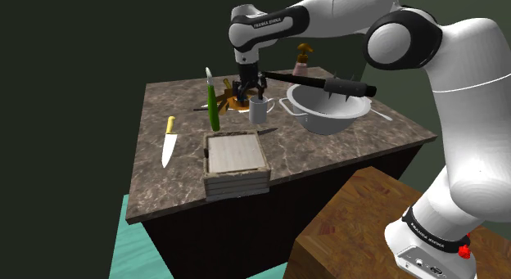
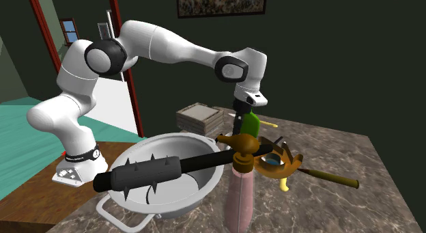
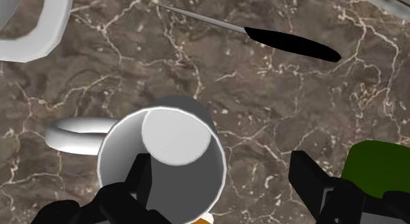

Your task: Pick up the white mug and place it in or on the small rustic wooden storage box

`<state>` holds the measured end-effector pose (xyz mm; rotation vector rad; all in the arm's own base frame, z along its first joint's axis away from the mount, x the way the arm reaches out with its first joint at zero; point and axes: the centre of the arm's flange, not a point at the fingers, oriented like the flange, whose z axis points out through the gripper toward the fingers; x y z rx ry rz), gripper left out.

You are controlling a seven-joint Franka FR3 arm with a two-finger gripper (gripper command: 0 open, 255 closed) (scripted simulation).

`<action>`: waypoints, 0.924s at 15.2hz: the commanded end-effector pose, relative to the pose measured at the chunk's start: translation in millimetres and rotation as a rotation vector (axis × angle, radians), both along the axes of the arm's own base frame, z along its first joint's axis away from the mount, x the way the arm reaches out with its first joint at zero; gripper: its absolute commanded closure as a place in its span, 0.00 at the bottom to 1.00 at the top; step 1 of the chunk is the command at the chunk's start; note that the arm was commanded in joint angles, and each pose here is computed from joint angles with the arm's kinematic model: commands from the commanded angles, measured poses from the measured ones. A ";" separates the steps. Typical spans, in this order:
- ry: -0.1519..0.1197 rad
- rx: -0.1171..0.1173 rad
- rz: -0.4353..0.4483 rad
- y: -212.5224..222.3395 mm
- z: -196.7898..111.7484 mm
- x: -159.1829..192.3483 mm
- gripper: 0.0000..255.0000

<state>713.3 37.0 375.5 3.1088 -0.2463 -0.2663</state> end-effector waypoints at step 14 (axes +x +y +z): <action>0.000 0.000 0.000 -0.3 -28.4 -4.4 1.00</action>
